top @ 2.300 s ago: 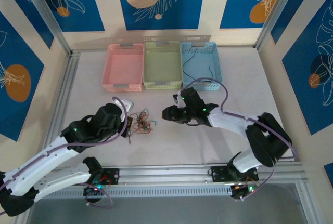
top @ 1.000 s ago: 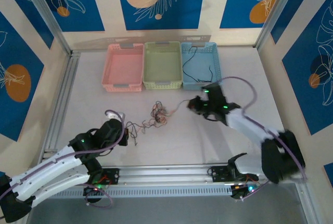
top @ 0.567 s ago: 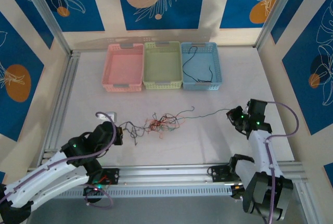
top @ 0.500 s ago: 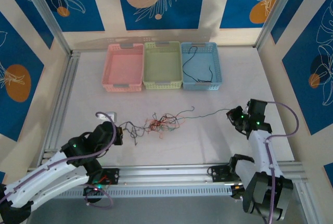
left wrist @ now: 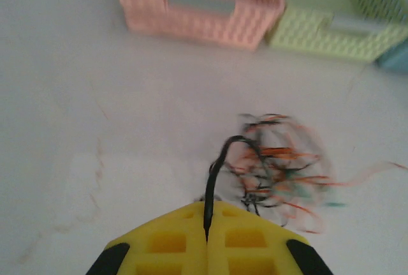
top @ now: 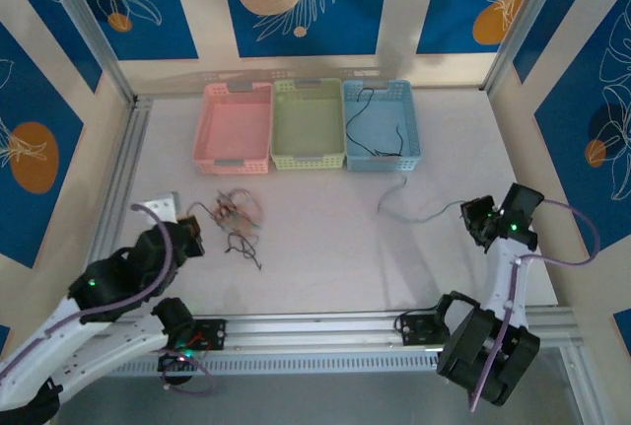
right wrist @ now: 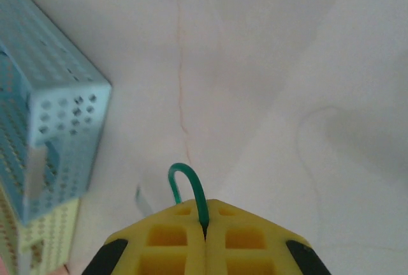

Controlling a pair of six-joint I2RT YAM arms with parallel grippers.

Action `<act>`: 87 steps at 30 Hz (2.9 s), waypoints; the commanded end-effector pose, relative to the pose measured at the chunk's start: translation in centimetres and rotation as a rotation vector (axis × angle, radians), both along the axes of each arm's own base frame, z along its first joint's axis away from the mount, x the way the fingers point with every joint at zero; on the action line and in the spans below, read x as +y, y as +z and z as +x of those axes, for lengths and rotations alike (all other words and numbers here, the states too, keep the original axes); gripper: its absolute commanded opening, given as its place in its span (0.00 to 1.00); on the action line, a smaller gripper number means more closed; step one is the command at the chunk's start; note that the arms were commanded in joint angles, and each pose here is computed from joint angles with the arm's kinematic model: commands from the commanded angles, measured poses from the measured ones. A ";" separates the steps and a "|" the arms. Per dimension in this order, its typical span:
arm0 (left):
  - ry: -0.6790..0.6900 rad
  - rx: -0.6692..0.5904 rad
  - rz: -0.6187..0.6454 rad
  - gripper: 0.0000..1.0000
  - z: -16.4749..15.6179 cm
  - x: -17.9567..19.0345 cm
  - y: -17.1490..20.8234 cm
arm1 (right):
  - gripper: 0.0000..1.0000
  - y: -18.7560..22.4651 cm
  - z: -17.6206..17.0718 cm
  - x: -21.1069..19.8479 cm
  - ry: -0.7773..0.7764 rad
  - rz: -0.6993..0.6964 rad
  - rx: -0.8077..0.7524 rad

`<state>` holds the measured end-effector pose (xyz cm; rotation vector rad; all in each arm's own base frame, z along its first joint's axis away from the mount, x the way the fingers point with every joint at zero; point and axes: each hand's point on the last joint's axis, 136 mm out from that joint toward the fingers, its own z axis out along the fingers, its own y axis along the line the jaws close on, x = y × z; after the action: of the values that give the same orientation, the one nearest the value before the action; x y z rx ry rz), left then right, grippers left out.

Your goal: Untangle the cables

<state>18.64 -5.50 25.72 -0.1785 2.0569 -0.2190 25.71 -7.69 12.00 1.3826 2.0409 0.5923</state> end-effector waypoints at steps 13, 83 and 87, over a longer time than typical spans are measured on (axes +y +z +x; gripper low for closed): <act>-0.245 0.142 0.090 0.00 0.8 -5.8 -4.1 | 0.00 9.7 1.1 6.6 0.318 -0.016 -0.275; -0.248 0.347 0.011 0.00 -1.3 -6.6 -12.4 | 0.24 2.0 28.6 53.8 0.878 -0.196 -0.343; -0.253 0.351 0.011 0.00 -1.3 -6.7 -12.5 | 0.34 1.9 28.3 53.5 0.927 -0.204 -0.326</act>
<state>17.56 -12.71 13.96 0.0786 2.4051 -0.3695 54.32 45.65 14.17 0.1861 2.2680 0.8498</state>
